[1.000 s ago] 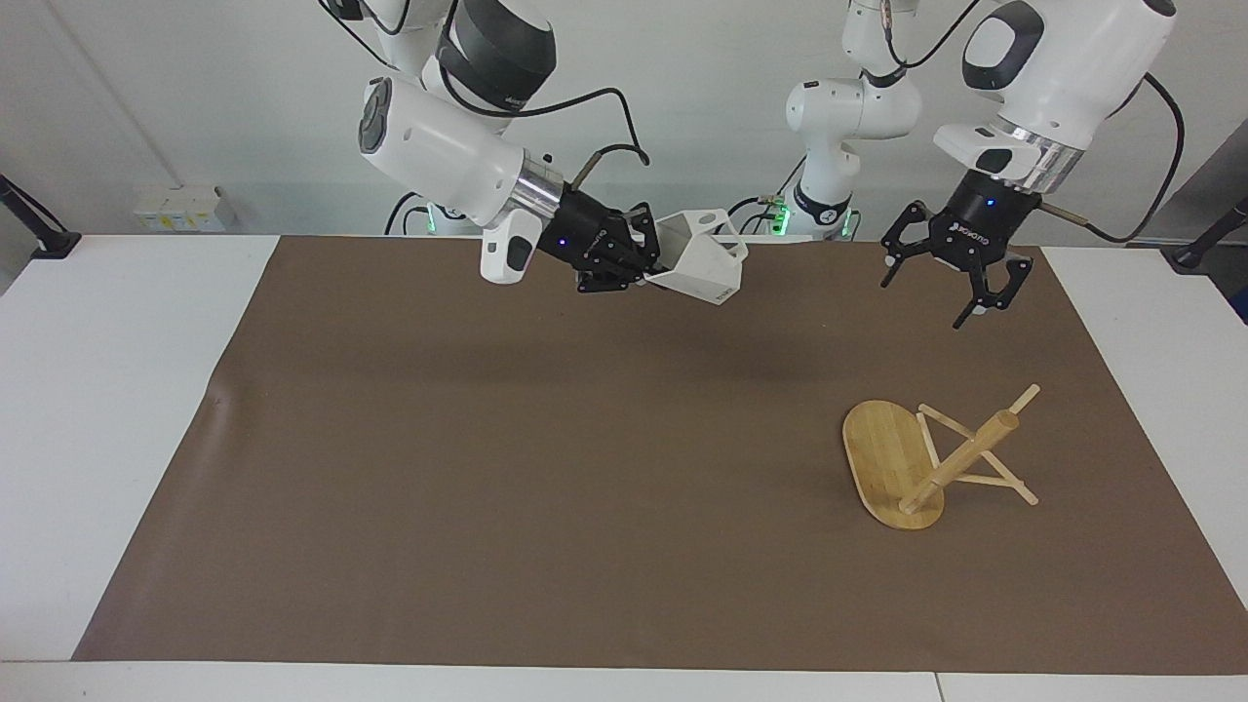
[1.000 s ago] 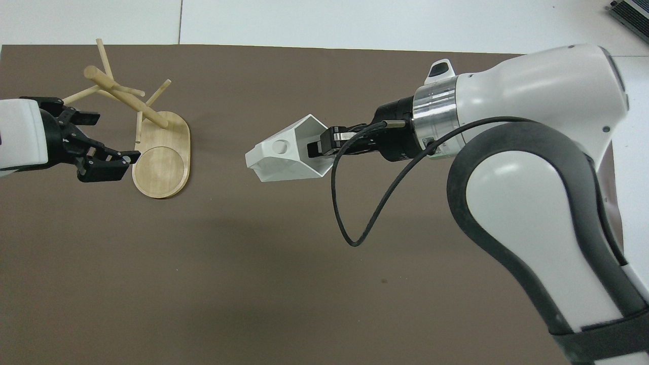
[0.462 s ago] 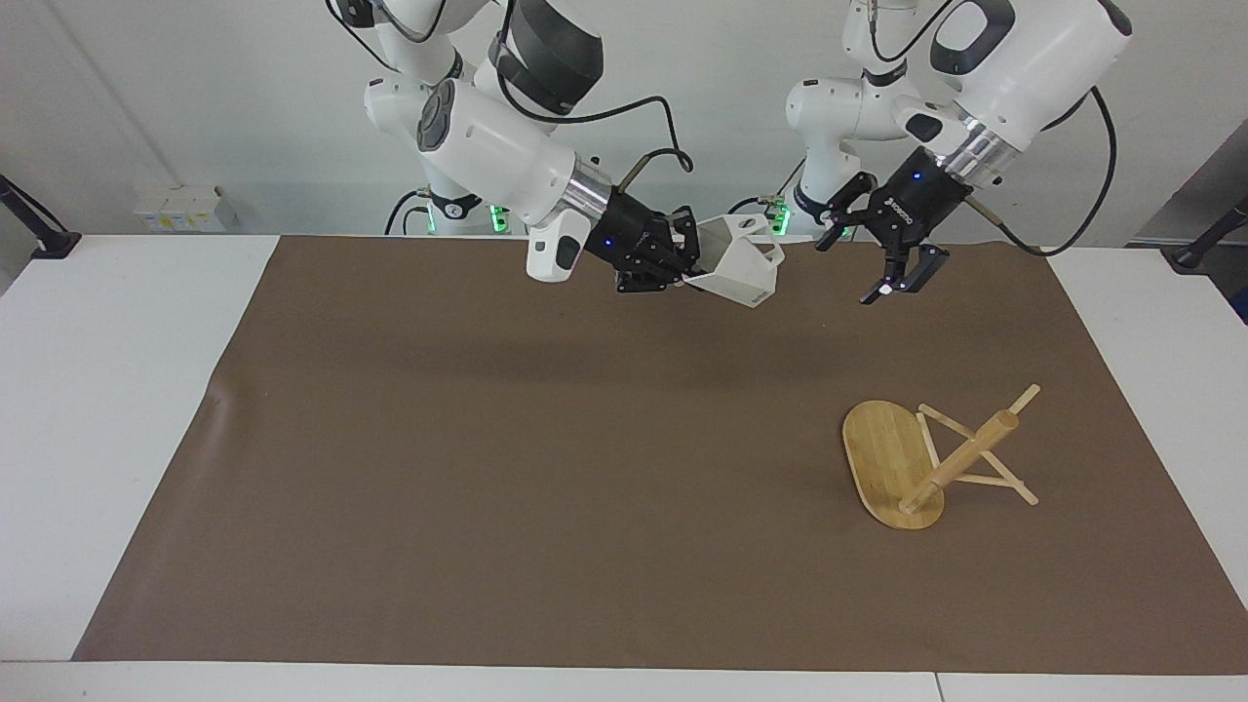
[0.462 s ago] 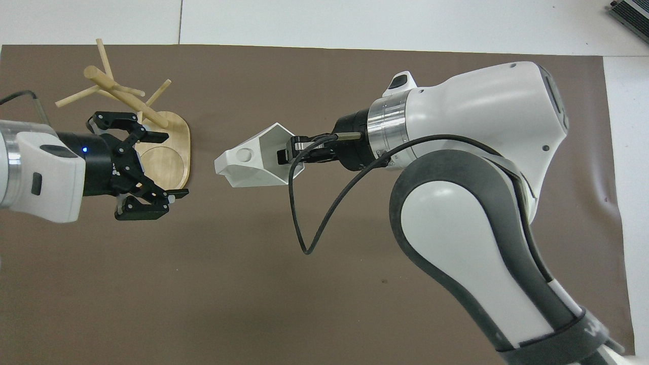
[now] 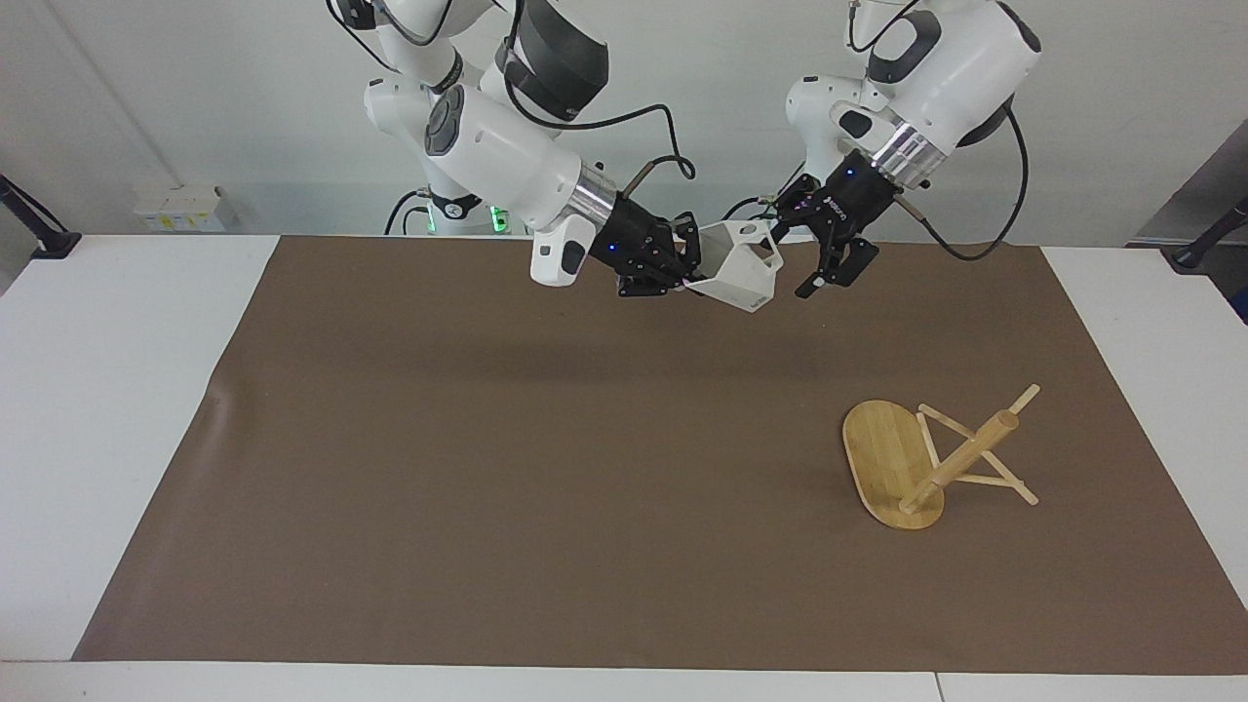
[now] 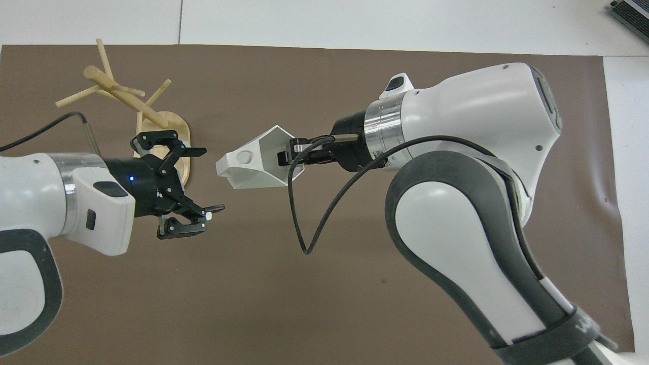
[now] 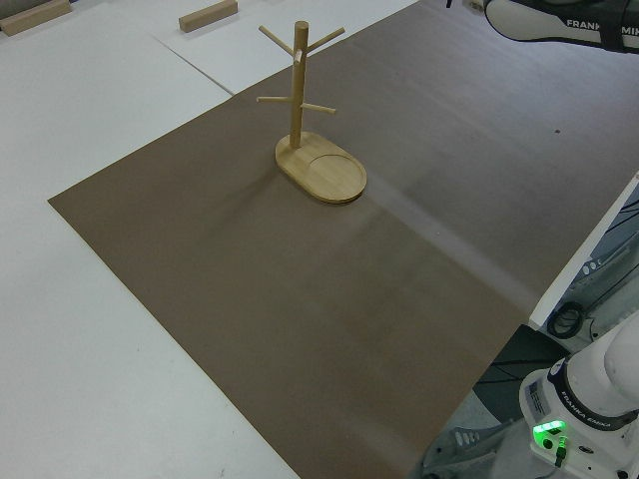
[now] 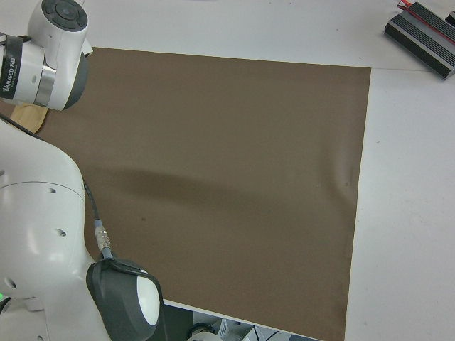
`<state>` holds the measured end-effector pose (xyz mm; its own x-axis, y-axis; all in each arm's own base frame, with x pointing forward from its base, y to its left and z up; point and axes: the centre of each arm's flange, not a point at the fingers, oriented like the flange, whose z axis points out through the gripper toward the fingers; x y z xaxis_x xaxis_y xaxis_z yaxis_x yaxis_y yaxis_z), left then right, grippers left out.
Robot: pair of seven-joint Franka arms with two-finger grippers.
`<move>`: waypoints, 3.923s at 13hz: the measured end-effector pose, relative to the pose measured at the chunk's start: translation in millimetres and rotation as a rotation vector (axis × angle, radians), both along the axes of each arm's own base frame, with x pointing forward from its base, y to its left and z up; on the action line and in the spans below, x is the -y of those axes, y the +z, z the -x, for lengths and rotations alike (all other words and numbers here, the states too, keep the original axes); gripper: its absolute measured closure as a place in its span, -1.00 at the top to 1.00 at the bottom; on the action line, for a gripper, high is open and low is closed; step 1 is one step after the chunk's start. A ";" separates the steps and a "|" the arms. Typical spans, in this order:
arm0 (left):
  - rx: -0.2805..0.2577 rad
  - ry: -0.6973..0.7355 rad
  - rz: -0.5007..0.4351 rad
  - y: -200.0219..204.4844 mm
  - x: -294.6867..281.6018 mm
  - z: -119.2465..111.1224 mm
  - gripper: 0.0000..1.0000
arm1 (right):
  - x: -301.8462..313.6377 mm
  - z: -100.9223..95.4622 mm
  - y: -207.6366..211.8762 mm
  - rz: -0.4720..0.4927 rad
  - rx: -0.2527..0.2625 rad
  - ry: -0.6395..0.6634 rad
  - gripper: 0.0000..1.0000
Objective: Hang cup on rack
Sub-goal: 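Grasp the white cup with the left gripper from the right gripper, then carry the cup toward the mug tree while the right gripper withdraws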
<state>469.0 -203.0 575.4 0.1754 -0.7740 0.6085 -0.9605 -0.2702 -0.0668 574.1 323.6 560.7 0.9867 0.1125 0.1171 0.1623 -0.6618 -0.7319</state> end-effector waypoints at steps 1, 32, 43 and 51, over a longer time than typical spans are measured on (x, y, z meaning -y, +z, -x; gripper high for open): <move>0.014 0.000 0.006 -0.2 4.9 4.0 1.00 | 0.0 0.0 -0.1 0.001 0.001 0.000 -0.93; 0.026 0.150 0.180 -31.1 32.9 -0.3 0.40 | 2.2 -1.4 -4.1 0.034 0.004 -0.004 0.84; 0.006 0.330 0.200 -39.4 -15.0 -25.5 0.40 | 166.8 -18.3 29.3 0.259 -0.045 -0.095 1.00; 0.050 0.517 0.142 -92.5 -57.8 -62.9 0.40 | 279.4 -24.0 7.9 0.766 -0.016 -0.151 1.00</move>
<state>531.8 -145.2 483.0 0.4805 -0.5037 0.7180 -0.6961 -0.7170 -0.0371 598.1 44.1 568.6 0.9987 0.0209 0.0469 0.0239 -0.9977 -0.0639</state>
